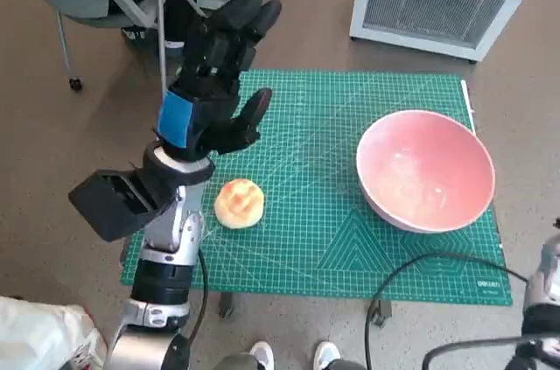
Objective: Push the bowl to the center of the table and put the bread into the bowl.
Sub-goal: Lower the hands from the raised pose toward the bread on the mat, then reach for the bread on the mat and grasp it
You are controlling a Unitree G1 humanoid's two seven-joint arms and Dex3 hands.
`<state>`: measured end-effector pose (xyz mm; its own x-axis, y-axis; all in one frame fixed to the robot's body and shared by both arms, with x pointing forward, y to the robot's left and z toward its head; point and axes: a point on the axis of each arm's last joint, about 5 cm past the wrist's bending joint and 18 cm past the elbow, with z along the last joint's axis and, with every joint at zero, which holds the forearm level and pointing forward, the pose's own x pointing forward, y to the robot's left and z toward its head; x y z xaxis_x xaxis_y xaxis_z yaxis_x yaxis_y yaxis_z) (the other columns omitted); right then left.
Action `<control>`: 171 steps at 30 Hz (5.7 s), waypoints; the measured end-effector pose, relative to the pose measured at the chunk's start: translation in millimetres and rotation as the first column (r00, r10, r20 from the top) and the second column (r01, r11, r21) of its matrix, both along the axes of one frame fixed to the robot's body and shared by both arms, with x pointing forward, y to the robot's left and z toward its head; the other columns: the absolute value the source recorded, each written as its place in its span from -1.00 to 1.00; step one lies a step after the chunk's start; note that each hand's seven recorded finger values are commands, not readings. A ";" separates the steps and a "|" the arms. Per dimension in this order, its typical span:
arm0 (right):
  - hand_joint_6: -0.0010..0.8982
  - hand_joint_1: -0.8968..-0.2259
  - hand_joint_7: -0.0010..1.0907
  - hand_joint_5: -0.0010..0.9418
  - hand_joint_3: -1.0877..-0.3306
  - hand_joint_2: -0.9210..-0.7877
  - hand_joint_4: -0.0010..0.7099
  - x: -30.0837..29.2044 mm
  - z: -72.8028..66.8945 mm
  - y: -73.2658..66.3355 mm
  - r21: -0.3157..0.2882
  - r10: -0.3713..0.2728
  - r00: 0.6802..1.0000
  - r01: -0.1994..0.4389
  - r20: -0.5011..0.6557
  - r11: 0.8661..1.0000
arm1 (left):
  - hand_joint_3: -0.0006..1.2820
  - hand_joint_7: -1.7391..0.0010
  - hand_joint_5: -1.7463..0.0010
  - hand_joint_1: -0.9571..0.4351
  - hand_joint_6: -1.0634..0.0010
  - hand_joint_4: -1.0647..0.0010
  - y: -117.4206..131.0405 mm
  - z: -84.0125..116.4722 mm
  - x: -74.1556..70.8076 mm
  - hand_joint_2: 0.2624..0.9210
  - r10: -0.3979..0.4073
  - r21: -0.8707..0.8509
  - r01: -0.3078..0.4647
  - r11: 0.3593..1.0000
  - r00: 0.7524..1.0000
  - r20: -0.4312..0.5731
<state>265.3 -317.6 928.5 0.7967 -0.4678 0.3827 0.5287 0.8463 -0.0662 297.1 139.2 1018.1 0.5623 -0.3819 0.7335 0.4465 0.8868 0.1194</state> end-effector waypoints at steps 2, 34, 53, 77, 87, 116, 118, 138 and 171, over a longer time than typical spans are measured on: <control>-0.68 0.09 -0.41 -1.00 -0.21 -1.00 -0.39 -0.8 -7.0 -0.4 0.040 -0.009 0.998 0.012 -0.066 0.999 | 0.04 0.19 0.51 -0.05 1.00 1.00 0.4 0.1 0.0 0.67 0.001 0.001 -0.001 1.000 1.000 0.000; -0.56 0.13 -0.50 -0.96 -0.29 -1.00 -0.25 25.6 -34.5 57.1 0.299 0.168 0.943 -0.079 -0.287 0.951 | 0.01 0.15 0.47 -0.08 1.00 1.00 17.1 6.0 -6.0 0.68 0.023 0.024 -0.023 0.999 1.000 0.000; -0.58 0.11 -0.45 -0.97 -0.31 -1.00 -0.20 45.1 -28.9 97.1 0.353 0.296 0.909 -0.185 -0.293 0.917 | 0.01 0.17 0.50 -0.09 1.00 1.00 26.9 5.4 -15.0 0.68 0.089 0.050 -0.090 0.995 0.996 0.013; -0.66 0.11 -0.35 -1.00 -0.34 -1.00 -0.27 60.9 -19.5 143.2 0.418 0.436 0.859 -0.305 -0.267 0.856 | -0.05 0.20 0.48 -0.09 1.00 1.00 38.1 1.3 -23.6 0.77 0.141 0.054 -0.141 0.989 0.990 -0.008; -0.70 0.10 -0.32 -1.00 -0.34 -1.00 -0.28 64.8 -15.1 153.3 0.404 0.470 0.837 -0.342 -0.279 0.849 | -0.08 0.19 0.47 -0.07 1.00 1.00 37.9 2.0 -24.3 0.80 0.148 0.041 -0.147 0.988 0.989 -0.015; -0.91 0.03 0.10 -0.99 -0.28 -1.00 -0.27 81.1 54.4 150.3 0.065 0.482 0.866 -0.493 0.137 0.867 | -0.07 0.20 0.44 -0.05 1.00 1.00 56.2 0.0 -31.1 0.80 0.211 0.070 -0.207 0.976 0.976 -0.051; -0.92 0.00 0.12 -0.99 -0.25 -1.00 -0.26 80.1 64.7 151.0 -0.019 0.516 0.829 -0.525 0.215 0.851 | -0.07 0.20 0.45 -0.06 1.00 1.00 60.5 2.3 -32.6 0.80 0.233 0.098 -0.227 0.969 0.971 -0.055; -0.86 -0.16 0.21 -0.99 -0.03 -1.00 -0.23 46.4 116.4 170.4 -0.543 0.754 0.416 -0.525 0.508 0.656 | -0.40 0.64 0.97 -0.13 0.78 0.65 103.2 33.3 -59.4 1.00 0.692 0.691 -0.421 0.587 0.704 -0.159; -0.90 0.00 0.26 -0.99 -0.08 -1.00 -0.22 36.3 110.0 172.7 -0.586 0.757 0.463 -0.482 0.461 0.651 | -0.34 0.96 1.00 -0.24 0.62 0.59 95.6 -12.0 -60.7 1.00 0.783 0.891 -0.159 0.425 0.558 -0.274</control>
<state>301.6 -144.9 1038.5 0.3092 0.3171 0.8966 -0.1141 0.9483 -0.2961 236.3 234.9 1006.1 0.9718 -0.0544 -0.2295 0.2056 0.6725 0.7110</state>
